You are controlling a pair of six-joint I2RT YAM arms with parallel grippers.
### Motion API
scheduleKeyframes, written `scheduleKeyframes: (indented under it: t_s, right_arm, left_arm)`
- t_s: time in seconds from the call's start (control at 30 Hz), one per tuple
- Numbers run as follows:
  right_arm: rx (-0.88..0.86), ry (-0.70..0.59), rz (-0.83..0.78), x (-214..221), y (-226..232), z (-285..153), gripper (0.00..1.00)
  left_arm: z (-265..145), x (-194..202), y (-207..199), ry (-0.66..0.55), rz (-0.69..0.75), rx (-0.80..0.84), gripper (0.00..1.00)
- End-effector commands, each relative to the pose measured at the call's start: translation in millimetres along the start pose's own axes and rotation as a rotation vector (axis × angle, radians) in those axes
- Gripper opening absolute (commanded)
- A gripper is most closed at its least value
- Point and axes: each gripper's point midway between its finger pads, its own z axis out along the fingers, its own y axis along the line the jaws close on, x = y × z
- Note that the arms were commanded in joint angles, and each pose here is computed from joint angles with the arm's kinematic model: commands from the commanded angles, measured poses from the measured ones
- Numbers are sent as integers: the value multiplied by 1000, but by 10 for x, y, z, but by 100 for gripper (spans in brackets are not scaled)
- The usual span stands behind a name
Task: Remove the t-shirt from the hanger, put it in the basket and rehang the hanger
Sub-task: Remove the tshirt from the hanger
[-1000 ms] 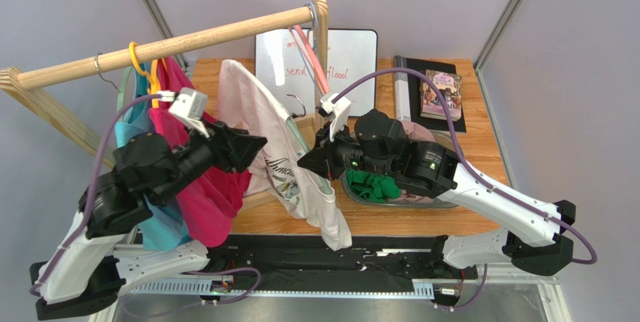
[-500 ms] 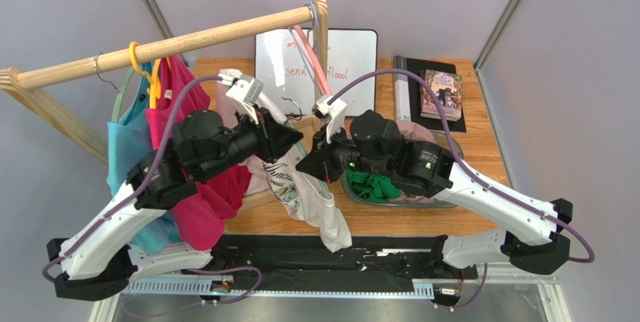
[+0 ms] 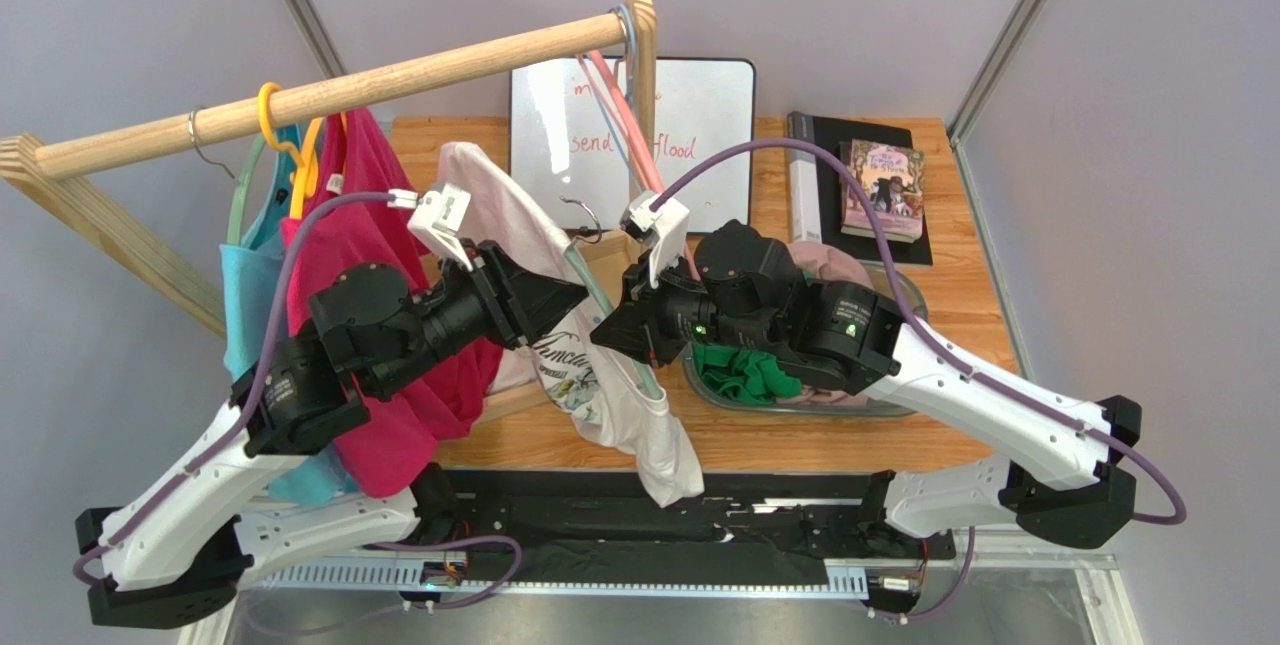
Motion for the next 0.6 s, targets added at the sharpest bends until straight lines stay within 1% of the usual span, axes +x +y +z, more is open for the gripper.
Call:
scheduleKeyframes:
  t_s: [0.0, 0.13, 0.3, 0.43, 0.5, 0.53, 0.57]
  right_arm:
    - [-84, -165, -13, -459, 213, -126, 0]
    - [-107, -163, -5, -465, 260, -98, 0]
    - [-107, -160, -13, -464, 259, -94, 0]
    - [-105, -148, -31, -453, 258, -84, 0]
    - [-99, -129, -34, -404, 238, -32, 0]
    - [-94, -120, -33, -368, 216, -8, 0]
    - [-89, -111, -35, -335, 197, 22, 0]
  left_arm:
    - [27, -83, 43, -59, -71, -29, 45]
    - [105, -140, 108, -90, -74, -78, 45]
    - [242, -162, 50, -97, -72, -68, 43]
    - [304, -158, 27, -94, -72, -65, 37]
    - [292, -198, -37, -108, -67, -31, 32]
    - [275, -219, -54, -116, -69, -21, 28]
    - [251, -250, -57, -129, -70, -20, 7]
